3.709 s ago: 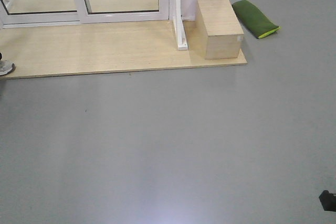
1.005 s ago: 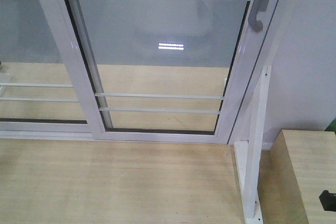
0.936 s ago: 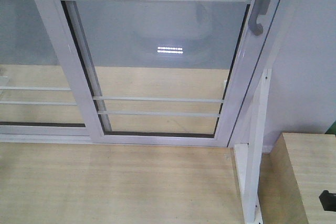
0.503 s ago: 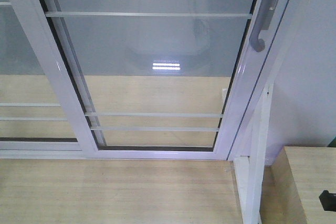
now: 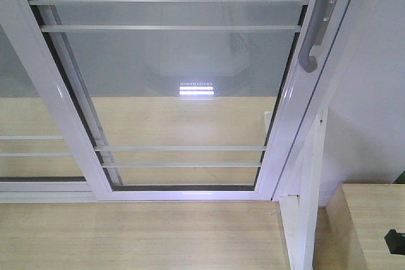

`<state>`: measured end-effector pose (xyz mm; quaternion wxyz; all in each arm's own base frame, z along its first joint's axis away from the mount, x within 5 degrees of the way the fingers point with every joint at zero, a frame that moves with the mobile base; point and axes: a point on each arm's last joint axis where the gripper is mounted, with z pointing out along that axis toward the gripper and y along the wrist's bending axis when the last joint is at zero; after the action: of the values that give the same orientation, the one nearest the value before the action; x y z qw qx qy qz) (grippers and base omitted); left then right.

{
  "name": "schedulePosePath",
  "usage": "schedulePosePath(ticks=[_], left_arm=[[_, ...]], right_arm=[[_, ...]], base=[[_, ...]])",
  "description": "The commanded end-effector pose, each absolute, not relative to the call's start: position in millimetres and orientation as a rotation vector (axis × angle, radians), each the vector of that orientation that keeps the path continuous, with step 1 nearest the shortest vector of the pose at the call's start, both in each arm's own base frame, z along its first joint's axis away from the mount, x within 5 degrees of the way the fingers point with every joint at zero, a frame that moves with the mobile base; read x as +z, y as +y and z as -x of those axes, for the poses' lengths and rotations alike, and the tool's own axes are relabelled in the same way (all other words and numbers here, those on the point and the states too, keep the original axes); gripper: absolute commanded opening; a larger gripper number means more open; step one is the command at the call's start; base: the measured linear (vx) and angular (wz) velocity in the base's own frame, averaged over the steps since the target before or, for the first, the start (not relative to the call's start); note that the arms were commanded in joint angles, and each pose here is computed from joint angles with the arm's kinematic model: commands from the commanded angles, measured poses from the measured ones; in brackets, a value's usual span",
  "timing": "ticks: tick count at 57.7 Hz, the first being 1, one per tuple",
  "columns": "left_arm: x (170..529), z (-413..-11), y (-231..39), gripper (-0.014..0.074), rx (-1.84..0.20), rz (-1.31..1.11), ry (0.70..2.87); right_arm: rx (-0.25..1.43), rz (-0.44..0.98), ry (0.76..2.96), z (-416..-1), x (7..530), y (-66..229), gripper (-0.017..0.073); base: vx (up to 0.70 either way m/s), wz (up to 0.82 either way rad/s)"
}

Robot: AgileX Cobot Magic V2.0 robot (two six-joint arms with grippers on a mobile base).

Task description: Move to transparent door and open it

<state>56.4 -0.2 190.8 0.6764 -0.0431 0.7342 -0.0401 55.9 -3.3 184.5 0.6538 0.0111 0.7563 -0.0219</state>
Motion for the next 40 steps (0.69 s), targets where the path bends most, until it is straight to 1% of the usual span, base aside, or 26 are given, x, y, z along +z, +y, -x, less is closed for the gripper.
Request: schedulePosePath(ticks=[1,40], left_arm=[[190.1,-57.4,-0.2,-0.0006,-0.105,0.104,1.593],[189.9,-57.3,-0.2,-0.0006,-0.105,0.104,1.595]], right_arm=[[-0.052,-0.010,1.632,-56.2,188.0,-2.6,-0.0008],[-0.052,-0.011,1.649,-56.6,187.0,-2.7,-0.0008]], base=[[0.06,-0.02],[0.02,0.00]])
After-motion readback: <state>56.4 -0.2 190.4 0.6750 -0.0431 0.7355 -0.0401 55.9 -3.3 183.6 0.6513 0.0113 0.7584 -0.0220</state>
